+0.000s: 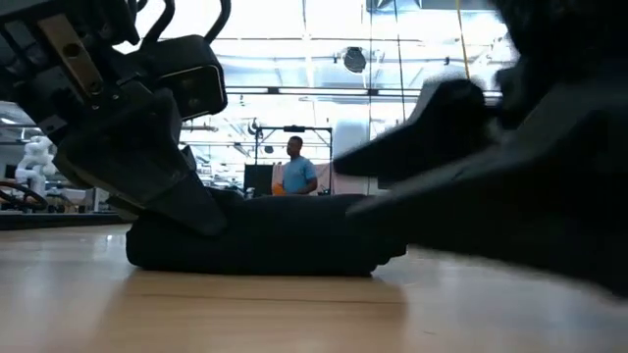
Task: Roll napkin
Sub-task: Roll the black napkin
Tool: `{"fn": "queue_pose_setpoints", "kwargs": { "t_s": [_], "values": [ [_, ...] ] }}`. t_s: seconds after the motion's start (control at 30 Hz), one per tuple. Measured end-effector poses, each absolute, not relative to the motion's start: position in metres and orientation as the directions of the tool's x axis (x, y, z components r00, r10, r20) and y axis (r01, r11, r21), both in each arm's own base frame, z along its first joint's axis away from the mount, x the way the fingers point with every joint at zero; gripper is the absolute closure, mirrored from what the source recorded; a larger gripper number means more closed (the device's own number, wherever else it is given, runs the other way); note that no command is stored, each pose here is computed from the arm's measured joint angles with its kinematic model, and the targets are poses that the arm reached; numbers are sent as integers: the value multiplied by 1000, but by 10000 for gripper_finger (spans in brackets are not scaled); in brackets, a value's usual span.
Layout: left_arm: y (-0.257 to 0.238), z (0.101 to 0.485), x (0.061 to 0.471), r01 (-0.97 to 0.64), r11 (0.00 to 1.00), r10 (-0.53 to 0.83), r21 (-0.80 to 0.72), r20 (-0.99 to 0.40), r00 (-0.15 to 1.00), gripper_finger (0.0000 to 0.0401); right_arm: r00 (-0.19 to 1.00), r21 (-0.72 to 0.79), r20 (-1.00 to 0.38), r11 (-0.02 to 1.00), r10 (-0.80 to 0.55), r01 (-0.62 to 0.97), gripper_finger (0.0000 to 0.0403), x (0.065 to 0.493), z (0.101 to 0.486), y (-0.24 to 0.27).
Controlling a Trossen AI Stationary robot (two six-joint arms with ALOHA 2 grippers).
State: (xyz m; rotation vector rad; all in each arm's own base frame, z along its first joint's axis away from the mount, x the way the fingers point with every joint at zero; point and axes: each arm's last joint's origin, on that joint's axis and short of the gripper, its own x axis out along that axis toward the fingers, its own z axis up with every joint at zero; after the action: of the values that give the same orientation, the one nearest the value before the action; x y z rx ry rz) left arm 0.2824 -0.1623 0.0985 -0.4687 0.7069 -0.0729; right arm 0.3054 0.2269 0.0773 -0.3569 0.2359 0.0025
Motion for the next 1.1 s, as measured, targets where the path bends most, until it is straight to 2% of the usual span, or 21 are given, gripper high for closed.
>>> {"fn": "queue_pose_setpoints", "kwargs": {
  "t_s": [0.2,0.37,0.53,0.63,0.97,1.1],
  "values": [
    [-163,99,283,-73,880,-263,-469,-609,748,345,975,-306,-205,952,-84,17,50,320,66,214],
    [-163,98,282,-75,877,-268,-475,-611,745,345,973,-287,-221,958,-59,-7,51,328,66,206],
    [-163,98,282,-76,879,-267,-472,-616,741,345,956,-137,-291,991,-27,-13,58,334,59,195],
    [-163,98,282,-71,882,-267,-467,-617,741,345,951,-83,-308,997,-21,-5,91,336,58,192],
    [-163,97,281,-66,891,-259,-449,-624,737,344,952,0,-307,1000,-15,16,260,336,58,192],
    [-163,97,281,-61,896,-258,-441,-625,737,325,952,4,-305,1000,-15,17,307,336,58,192]
  ]
}}
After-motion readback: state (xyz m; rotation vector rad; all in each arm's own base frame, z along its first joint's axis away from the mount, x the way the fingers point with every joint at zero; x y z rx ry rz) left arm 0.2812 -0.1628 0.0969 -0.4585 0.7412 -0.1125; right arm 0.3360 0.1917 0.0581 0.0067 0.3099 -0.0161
